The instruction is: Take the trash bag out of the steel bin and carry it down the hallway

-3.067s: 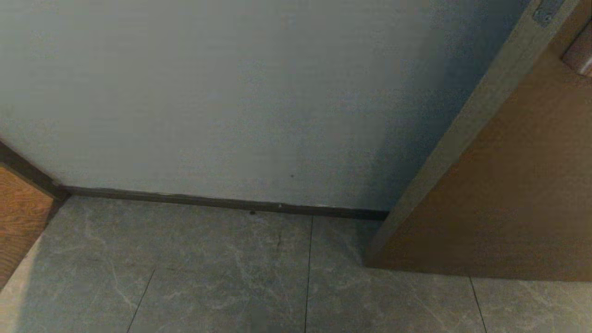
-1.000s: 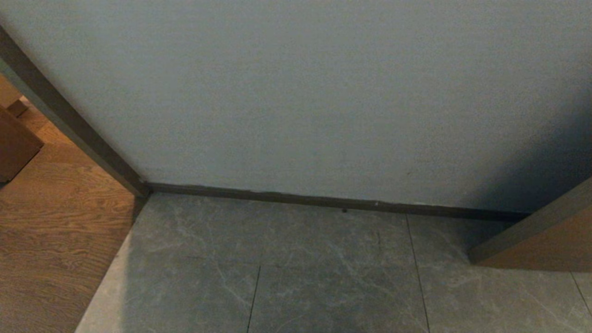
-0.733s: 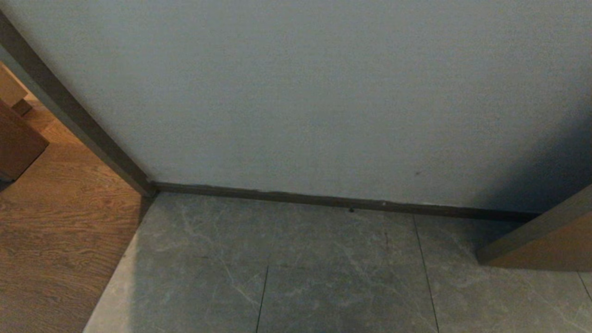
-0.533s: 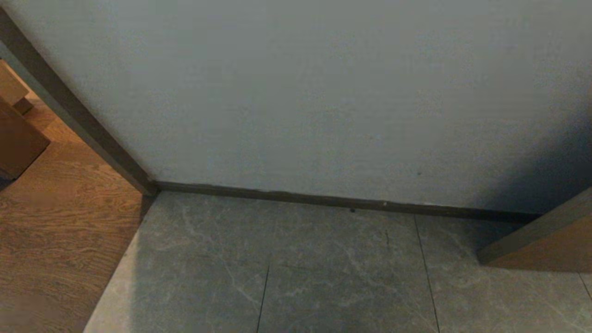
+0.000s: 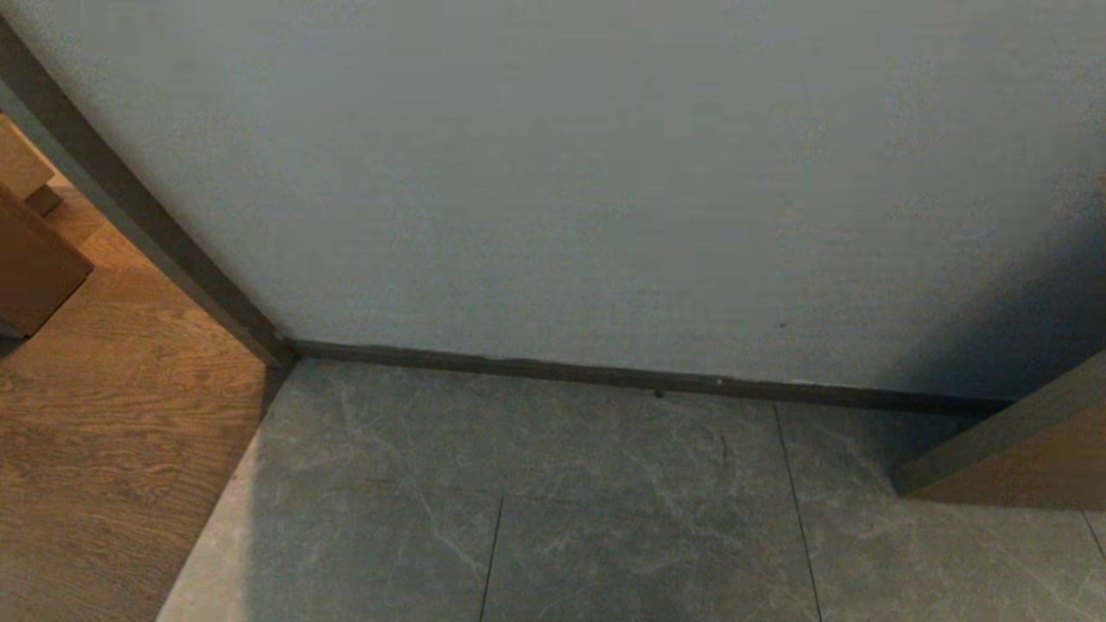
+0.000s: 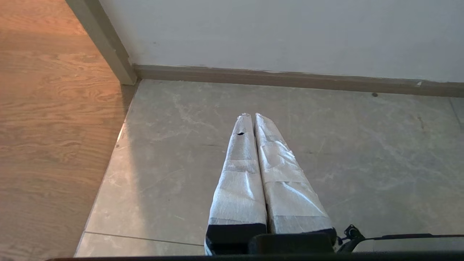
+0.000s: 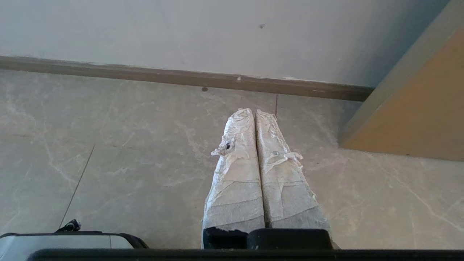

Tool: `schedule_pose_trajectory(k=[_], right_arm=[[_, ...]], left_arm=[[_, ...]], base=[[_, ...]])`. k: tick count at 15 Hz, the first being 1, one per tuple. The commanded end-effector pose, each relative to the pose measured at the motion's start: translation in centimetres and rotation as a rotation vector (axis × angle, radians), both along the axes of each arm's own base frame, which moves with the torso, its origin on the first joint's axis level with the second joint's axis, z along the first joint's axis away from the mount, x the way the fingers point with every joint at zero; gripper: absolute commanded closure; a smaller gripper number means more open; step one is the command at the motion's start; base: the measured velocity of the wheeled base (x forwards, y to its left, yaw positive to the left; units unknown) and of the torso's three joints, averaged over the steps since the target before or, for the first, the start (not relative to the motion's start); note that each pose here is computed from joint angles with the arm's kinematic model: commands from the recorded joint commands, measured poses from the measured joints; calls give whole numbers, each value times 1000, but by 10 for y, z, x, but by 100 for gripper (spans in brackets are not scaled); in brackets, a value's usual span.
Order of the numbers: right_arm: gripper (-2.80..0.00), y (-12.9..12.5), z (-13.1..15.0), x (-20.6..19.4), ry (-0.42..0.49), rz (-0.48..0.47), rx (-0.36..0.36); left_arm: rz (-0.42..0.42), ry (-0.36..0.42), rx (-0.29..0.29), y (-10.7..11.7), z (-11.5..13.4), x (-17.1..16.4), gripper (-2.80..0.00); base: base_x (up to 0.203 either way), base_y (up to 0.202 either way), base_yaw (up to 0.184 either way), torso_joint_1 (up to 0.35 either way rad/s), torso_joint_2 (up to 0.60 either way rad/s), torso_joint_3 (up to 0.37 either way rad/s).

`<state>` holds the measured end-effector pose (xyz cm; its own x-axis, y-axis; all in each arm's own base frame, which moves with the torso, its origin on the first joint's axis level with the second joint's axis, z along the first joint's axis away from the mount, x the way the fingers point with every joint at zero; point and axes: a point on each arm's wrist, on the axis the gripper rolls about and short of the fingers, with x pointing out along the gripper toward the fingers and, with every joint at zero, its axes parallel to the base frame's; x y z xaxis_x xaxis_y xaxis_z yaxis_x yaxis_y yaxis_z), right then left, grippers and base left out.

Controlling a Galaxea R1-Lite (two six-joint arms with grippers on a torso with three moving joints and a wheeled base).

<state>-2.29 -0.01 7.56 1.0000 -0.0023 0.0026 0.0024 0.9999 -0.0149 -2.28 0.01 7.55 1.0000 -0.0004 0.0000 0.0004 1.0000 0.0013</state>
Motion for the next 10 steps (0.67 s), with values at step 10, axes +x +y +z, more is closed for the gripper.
schedule_pose_trajectory(k=[10], right_arm=[[0, 0, 0, 0, 1, -1, 0]], left_arm=[[0, 0, 0, 0, 0, 0, 0]], base=[[110, 0, 0, 1, 2, 3]])
